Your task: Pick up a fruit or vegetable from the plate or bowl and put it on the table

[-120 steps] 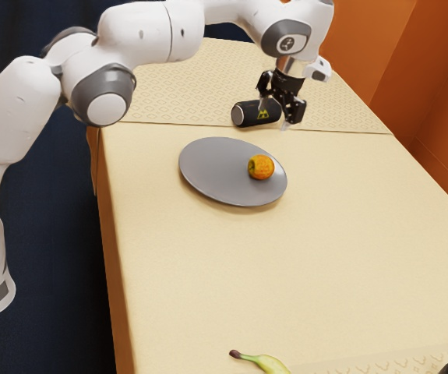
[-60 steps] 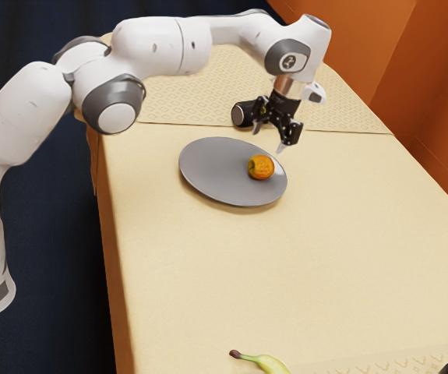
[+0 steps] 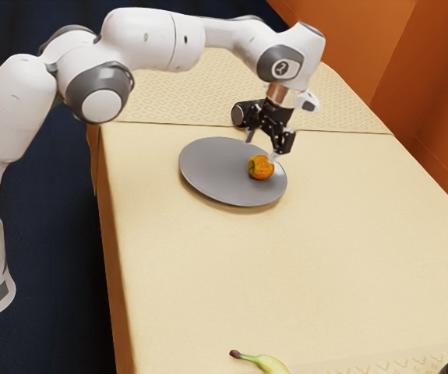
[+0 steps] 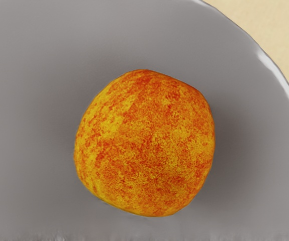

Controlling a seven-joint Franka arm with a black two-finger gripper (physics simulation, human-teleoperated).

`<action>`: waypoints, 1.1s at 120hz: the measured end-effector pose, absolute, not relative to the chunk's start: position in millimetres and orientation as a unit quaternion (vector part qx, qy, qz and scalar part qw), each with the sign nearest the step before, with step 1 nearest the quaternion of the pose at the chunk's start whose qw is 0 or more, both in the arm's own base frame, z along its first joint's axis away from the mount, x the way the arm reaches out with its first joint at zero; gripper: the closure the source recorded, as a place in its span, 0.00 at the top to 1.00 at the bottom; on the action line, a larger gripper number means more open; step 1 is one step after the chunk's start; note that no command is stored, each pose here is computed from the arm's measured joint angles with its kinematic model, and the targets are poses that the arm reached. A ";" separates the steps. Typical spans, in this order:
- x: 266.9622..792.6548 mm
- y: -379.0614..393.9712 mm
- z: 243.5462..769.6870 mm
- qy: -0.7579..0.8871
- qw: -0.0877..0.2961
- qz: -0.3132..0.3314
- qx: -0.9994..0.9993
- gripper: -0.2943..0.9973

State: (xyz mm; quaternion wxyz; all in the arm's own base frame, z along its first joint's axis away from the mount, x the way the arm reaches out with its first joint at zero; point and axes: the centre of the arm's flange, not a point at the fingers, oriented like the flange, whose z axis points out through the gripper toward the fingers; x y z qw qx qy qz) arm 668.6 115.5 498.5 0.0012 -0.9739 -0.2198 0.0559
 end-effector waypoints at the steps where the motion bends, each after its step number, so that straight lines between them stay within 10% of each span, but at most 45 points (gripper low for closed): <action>1: 668.4 115.7 498.1 -0.220 0.002 0.056 -0.974 0.77; 109: 684.4 118.9 437.9 -0.216 0.027 0.016 -0.976 0.77; 132: 683.6 123.3 424.7 -0.205 0.046 0.010 -0.978 0.55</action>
